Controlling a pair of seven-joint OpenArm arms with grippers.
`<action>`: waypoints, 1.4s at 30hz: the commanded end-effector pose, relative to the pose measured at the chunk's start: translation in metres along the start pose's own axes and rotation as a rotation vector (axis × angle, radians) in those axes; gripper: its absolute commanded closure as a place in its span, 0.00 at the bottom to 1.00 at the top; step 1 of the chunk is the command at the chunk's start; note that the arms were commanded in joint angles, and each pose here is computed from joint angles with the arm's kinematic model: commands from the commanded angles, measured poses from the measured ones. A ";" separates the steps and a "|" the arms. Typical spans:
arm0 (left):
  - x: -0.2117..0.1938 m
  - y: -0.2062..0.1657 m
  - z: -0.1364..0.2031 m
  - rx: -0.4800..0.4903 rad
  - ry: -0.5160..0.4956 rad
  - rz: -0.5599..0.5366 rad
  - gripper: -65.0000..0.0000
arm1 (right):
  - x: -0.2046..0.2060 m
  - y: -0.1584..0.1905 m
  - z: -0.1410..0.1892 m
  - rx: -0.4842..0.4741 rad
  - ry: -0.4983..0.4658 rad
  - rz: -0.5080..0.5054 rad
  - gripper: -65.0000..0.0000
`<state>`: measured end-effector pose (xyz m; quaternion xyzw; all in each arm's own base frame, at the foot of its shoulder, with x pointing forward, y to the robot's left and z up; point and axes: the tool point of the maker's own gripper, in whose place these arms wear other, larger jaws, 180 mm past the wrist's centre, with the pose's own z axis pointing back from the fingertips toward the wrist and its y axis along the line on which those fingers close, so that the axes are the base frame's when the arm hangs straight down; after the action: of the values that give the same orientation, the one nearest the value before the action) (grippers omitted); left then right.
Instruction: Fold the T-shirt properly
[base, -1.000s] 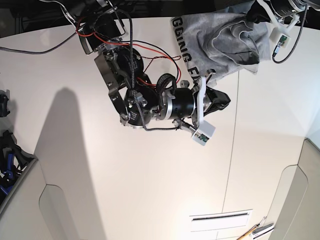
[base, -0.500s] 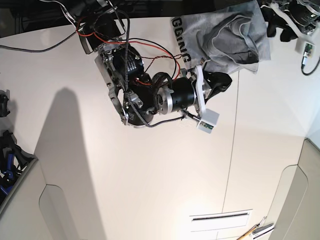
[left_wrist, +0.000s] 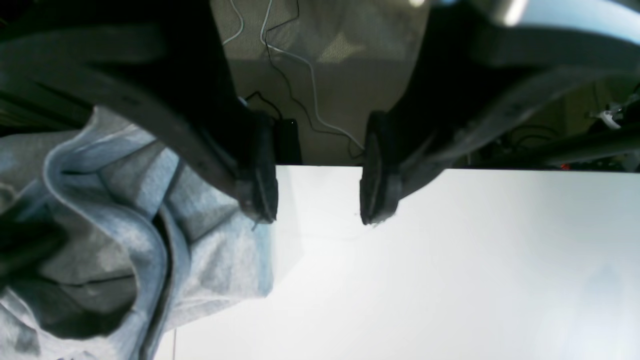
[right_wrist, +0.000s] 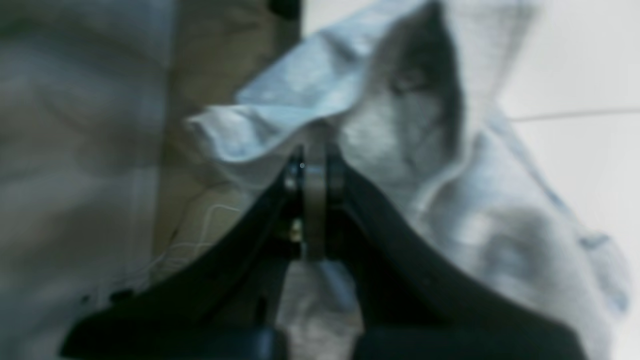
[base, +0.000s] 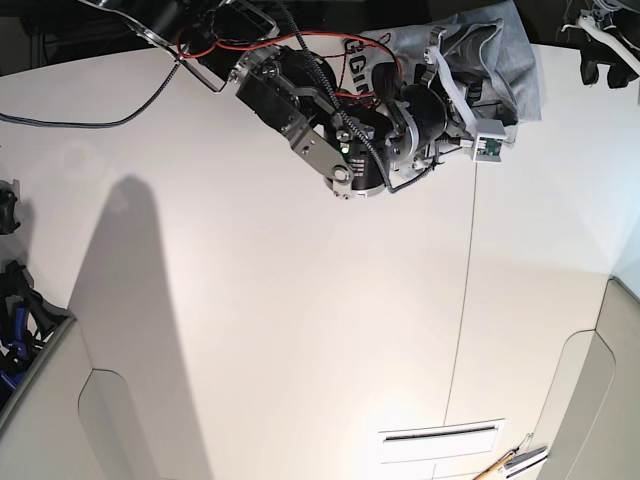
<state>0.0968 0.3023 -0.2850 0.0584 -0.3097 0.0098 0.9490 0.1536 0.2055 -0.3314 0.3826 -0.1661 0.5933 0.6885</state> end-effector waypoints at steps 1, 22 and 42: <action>0.007 0.000 0.004 0.004 -0.024 -0.020 0.54 | 0.031 -0.003 0.011 -0.019 -0.094 0.024 1.00; 0.009 0.000 0.004 0.001 -0.035 -0.016 0.54 | -0.014 -0.004 0.036 -0.127 -0.185 -0.323 1.00; 0.010 0.000 0.004 0.001 -0.042 -0.015 0.54 | -0.003 0.009 -0.007 -0.016 -0.236 -0.251 1.00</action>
<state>0.0993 0.3019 -0.2833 0.0572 -0.3176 0.0095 0.9465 0.1373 0.1997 -0.3519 0.4452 -0.1793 0.4555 0.7498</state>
